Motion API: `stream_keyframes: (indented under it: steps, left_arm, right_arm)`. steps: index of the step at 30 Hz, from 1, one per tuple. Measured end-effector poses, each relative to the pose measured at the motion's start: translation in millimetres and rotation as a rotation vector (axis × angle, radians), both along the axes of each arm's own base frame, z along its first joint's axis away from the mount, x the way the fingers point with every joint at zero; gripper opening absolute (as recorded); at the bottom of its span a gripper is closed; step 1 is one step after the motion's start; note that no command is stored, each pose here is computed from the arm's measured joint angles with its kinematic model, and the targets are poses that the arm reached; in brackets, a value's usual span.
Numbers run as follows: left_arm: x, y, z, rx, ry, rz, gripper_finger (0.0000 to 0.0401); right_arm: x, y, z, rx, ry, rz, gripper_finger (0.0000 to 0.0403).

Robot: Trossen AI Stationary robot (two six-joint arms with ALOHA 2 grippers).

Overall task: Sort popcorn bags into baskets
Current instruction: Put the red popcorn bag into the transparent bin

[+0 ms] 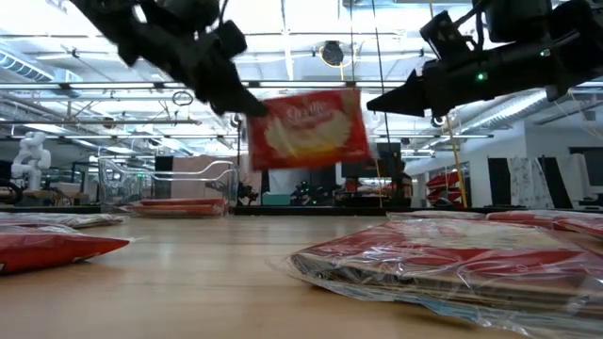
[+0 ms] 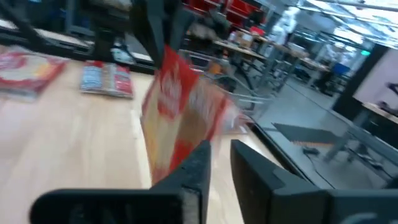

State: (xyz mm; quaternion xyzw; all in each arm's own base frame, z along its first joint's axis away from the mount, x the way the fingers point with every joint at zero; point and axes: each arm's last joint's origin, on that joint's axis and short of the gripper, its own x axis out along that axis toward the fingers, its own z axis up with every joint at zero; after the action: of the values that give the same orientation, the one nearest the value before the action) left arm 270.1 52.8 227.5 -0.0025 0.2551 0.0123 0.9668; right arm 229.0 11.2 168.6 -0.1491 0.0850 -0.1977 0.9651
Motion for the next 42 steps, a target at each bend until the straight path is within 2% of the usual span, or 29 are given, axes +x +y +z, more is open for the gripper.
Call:
stream_keyframes:
  steps: [3, 11, 16, 22, 29, 35, 42]
  left_arm:
    - [-16, -2, 23, 0.037, 0.071, 0.024, 0.0018]
    - [-58, -3, 78, 0.160, 0.134, 0.135, 0.0029]
    - [-84, 2, 102, 0.180, 0.149, 0.200, 0.0020]
    - [-112, 14, 119, 0.285, 0.181, 0.309, 0.0029]
    - [-130, 46, 115, 0.308, 0.272, 0.465, 0.0025]
    - [-140, 75, 106, 0.247, 0.332, 0.556, 0.0024]
    - [-146, 103, 92, 0.122, 0.369, 0.547, 0.0029]
  right_arm:
    - [0, -1, 0, 0.008, -0.003, -0.039, 0.0079]
    - [-7, -2, -10, 0.071, 0.004, -0.053, 0.0106]
    - [-17, -3, -22, 0.128, 0.019, -0.061, 0.0106]
    - [-25, -2, -30, 0.160, 0.024, 0.024, 0.0106]
    - [-31, -1, -34, 0.168, 0.028, 0.065, 0.0106]
    - [-32, -1, -36, 0.206, 0.024, 0.083, 0.0106]
    - [-31, 2, -36, 0.258, 0.021, 0.158, 0.0106]
